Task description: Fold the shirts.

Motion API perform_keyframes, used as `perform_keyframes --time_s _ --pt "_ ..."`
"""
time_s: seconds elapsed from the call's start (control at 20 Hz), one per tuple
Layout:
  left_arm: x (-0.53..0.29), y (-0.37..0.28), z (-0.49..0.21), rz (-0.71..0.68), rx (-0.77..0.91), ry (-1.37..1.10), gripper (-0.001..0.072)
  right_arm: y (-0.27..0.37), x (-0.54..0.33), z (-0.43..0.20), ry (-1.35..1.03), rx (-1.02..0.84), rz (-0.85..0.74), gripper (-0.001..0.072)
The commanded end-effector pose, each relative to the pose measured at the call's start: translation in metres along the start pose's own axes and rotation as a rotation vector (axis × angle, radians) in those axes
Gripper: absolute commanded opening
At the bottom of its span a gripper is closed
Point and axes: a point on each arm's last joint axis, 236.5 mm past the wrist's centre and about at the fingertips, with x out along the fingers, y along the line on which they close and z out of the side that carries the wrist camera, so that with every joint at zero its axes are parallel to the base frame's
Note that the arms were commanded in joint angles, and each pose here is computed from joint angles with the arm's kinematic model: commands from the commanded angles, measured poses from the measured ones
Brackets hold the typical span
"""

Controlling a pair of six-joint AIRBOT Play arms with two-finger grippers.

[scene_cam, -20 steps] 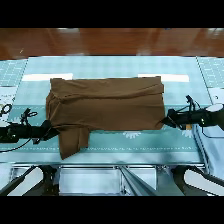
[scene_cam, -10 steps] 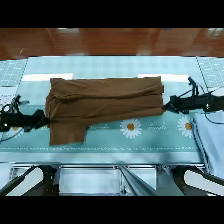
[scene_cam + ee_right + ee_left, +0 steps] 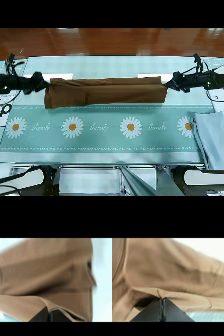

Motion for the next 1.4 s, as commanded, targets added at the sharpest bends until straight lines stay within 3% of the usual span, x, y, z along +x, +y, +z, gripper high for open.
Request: perform_keyframes --time_s 0.0,0.45,0.5,0.55,0.6,0.65,0.8,1.0,1.2,1.35 --pt "0.024 -0.006 0.032 -0.015 -0.035 0.001 0.0015 -0.001 0.013 0.032 -0.039 0.021 0.030 0.0020" --pt "0.077 0.006 0.034 -0.016 -0.052 0.096 0.0016 -0.018 0.047 0.060 -0.080 0.084 0.069 0.0020" --pt "0.079 0.008 0.031 -0.016 -0.055 0.105 0.0059 -0.020 0.050 0.059 -0.074 0.094 0.073 0.0021" --pt "0.079 0.007 0.029 -0.017 -0.056 0.115 0.0249 -0.022 0.052 0.058 -0.070 0.099 0.072 0.0054" --pt "0.077 0.006 0.026 -0.021 -0.054 0.129 0.0426 -0.023 0.053 0.058 -0.072 0.106 0.070 0.0221" --pt "0.073 0.005 0.025 -0.026 -0.051 0.147 0.0506 -0.022 0.052 0.059 -0.075 0.103 0.070 0.0421" --pt "0.034 0.001 0.041 -0.052 -0.040 0.153 0.0506 -0.019 0.013 0.071 -0.089 0.107 0.097 0.0413" --pt "-0.069 -0.015 0.092 -0.027 0.052 -0.132 0.0506 -0.024 -0.094 0.075 -0.137 0.091 0.114 0.0413" --pt "-0.139 -0.044 0.079 0.009 0.156 -0.396 0.0506 -0.075 -0.170 0.052 -0.212 0.062 -0.148 0.0413" --pt "-0.128 -0.052 0.018 0.000 0.179 -0.391 0.0506 -0.105 -0.162 0.032 -0.265 0.139 -0.210 0.0413"
